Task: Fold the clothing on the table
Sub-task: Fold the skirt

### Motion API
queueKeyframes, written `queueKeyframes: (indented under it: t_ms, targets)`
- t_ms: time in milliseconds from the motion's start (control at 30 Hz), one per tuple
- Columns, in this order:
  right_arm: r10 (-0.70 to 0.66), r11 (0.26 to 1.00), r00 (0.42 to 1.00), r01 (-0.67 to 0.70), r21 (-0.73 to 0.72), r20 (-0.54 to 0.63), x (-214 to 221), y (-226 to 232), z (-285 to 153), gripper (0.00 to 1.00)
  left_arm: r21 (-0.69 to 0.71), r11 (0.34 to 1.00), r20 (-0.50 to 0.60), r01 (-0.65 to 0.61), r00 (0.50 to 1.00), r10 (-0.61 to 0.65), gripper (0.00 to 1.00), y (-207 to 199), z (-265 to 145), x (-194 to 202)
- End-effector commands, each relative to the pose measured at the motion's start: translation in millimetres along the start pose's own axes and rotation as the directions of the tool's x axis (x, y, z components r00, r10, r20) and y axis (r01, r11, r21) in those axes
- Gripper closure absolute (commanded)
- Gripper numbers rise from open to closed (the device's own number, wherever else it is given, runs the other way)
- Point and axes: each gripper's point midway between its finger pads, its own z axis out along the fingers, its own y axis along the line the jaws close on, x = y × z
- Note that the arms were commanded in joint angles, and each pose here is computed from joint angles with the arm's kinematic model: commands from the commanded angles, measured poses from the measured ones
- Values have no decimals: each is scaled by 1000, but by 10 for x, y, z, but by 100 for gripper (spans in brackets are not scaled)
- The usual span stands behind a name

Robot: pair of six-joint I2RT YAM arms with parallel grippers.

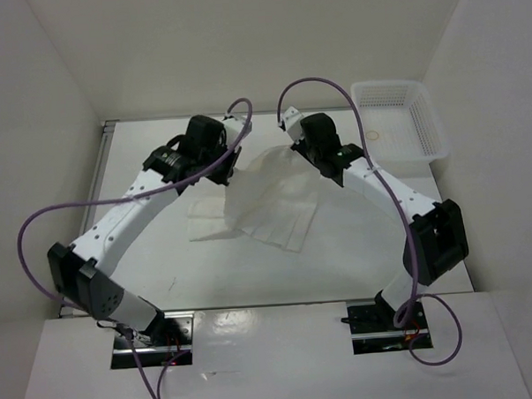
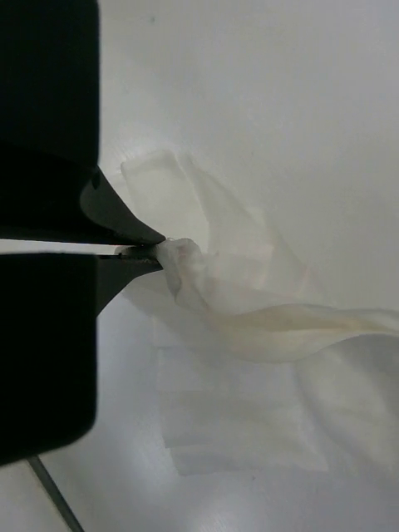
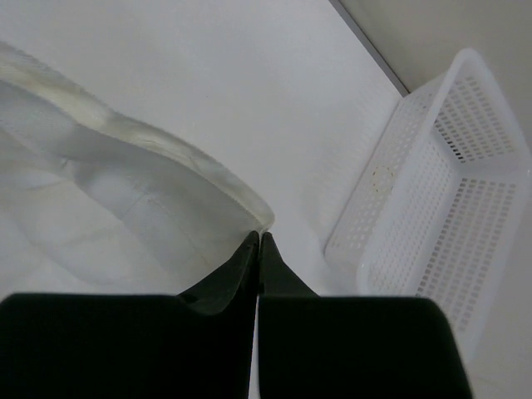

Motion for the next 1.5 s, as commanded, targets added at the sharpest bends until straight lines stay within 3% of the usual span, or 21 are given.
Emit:
queueKeyframes:
  t_ms: [0, 133, 300, 400, 667, 767, 1100, 1267, 1400, 1467]
  targets:
    - [36, 999, 996, -34, -16, 86, -237, -18, -504, 100, -156, 986, 310, 64, 951, -13, 100, 415, -497, -491]
    - [13, 994, 992, 1, -111, 126, -330, 234, -933, 100, -158, 987, 227, -4, 973, 40, 100, 386, -499, -33]
    - [23, 932, 966, 72, -355, 256, -435, 503, -1602, 100, -11, 982, 286, -190, 940, 186, 100, 71, -1005, 166]
    - [78, 893, 923, 103, -438, 376, -462, 380, -2085, 100, 35, 955, 336, -294, 904, 265, 100, -45, -1320, 257]
    - [152, 831, 810, 205, -516, 567, -518, 149, -2893, 100, 144, 883, 457, -447, 821, 341, 100, -271, -1956, 385]
    - [158, 827, 808, 206, -523, 568, -519, 143, -2927, 100, 158, 876, 471, -455, 815, 338, 100, -287, -1995, 351]
    - [174, 818, 889, 109, -565, 423, -508, 296, -2051, 100, 294, 879, 349, -375, 899, 267, 100, -252, -1229, 299]
    - [150, 876, 930, 32, -482, 335, -570, 211, -1383, 100, 164, 924, 287, -345, 913, 289, 100, 124, -757, -6]
    - [118, 920, 964, -16, -391, 239, -597, 115, -644, 100, 55, 958, 200, -282, 943, 266, 100, 558, -143, -240]
    - [105, 947, 963, -19, -322, 250, -715, -28, -442, 100, 15, 966, 205, -259, 946, 251, 100, 713, 16, -381]
